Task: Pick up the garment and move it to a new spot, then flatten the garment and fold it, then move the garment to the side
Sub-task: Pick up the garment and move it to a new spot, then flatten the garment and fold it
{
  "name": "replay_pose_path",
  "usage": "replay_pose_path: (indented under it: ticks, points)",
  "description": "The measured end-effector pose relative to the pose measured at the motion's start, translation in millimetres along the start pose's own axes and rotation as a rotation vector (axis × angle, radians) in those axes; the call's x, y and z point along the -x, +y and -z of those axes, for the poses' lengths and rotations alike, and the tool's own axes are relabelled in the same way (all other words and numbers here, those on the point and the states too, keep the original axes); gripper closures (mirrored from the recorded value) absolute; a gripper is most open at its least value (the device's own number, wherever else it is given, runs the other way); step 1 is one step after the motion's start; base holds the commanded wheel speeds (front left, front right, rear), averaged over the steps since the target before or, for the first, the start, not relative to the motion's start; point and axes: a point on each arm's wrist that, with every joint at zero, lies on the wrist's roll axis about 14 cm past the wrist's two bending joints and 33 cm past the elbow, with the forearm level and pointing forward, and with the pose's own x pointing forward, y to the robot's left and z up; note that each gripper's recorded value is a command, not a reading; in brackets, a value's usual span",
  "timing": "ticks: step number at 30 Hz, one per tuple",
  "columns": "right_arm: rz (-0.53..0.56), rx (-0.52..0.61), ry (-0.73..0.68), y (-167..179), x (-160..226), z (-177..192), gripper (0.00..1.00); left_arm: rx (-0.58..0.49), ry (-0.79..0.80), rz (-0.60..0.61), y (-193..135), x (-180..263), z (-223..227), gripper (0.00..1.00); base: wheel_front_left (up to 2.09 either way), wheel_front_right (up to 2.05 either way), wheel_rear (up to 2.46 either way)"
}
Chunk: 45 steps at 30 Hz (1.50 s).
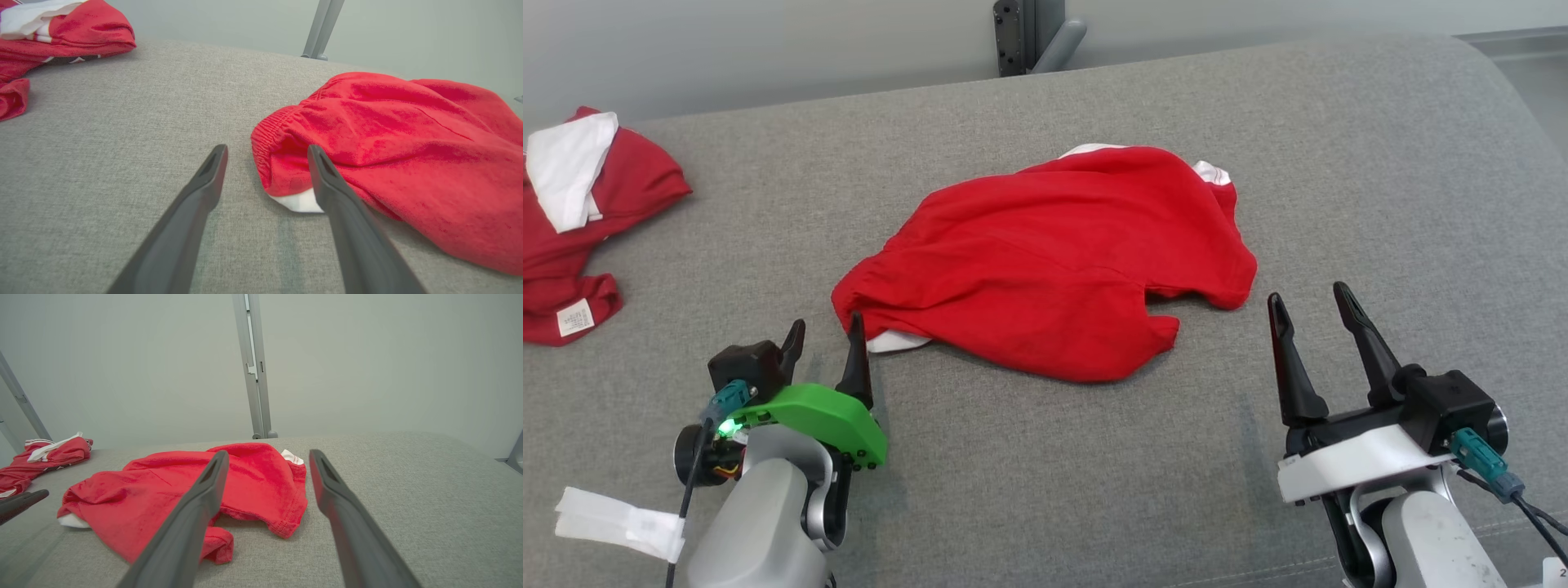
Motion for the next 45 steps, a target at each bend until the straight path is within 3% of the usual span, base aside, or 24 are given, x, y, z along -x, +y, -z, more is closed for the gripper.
replay_pose_path:
  ticks: [11, 25, 45]
  points:
    - [-0.004, 0.01, -0.025, 2.8, 8.8, -11.2, 0.0, -0.021, -0.156, 0.039, -5.2, 38.6, -29.4, 0.0, 0.0, 0.0, 0.0]
    - [0.011, 0.015, -0.035, -0.8, 18.2, -16.0, 0.0, -0.047, -0.263, -0.004, 3.5, 91.2, -39.0, 0.0, 0.0, 0.0, 0.0]
    - [0.041, 0.017, -0.034, -9.5, 26.7, -16.8, 0.0, -0.051, -0.317, -0.01, 1.2, 105.6, -51.6, 0.0, 0.0, 0.0, 0.0]
